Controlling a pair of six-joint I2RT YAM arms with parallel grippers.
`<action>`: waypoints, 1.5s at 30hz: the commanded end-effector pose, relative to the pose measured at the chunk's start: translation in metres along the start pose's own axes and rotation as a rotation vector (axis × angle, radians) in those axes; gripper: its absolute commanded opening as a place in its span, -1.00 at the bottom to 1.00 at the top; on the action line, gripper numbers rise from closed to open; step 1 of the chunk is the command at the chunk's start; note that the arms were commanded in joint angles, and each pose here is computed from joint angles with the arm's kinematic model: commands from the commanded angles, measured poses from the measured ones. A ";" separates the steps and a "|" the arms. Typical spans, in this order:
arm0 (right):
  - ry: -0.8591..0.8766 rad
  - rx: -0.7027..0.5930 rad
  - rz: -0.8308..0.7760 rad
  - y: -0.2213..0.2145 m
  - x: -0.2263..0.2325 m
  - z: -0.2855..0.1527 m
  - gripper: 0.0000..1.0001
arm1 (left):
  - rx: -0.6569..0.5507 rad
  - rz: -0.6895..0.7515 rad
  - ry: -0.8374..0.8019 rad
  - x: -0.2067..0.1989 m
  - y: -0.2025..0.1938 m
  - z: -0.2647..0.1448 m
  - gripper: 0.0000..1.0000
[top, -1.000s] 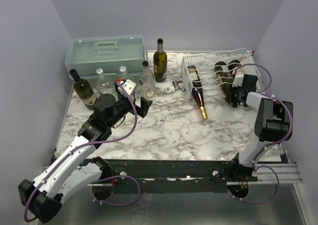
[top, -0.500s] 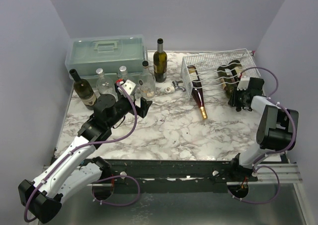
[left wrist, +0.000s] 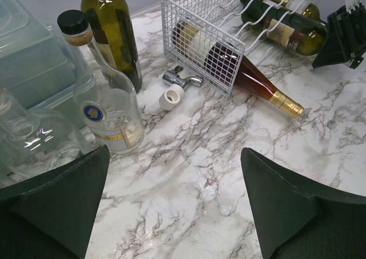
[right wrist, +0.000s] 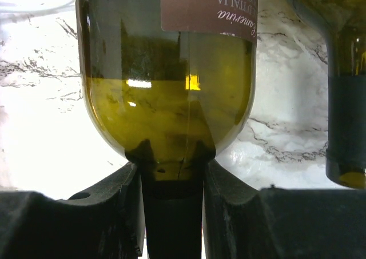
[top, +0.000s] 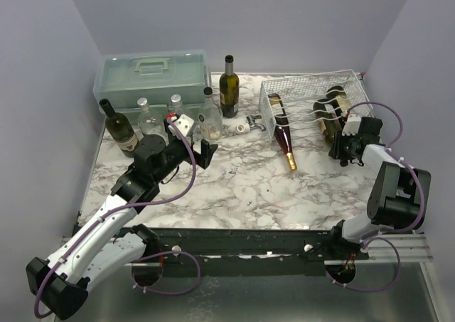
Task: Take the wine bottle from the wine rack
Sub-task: Pick up the wine bottle from the wine rack.
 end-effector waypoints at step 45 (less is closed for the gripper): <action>-0.036 -0.011 -0.157 -0.030 0.010 -0.074 -0.99 | -0.031 0.012 -0.004 -0.002 0.006 -0.005 0.97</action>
Point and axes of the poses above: each gripper's point midway between its finger pads, its own z axis out along the fingers, its own x axis along the line the jaws close on, y = z × x, the point moved 3 cm from there along -z, back along the fingers, and after that the axes turned 3 degrees about -z, right-handed, at the moved point
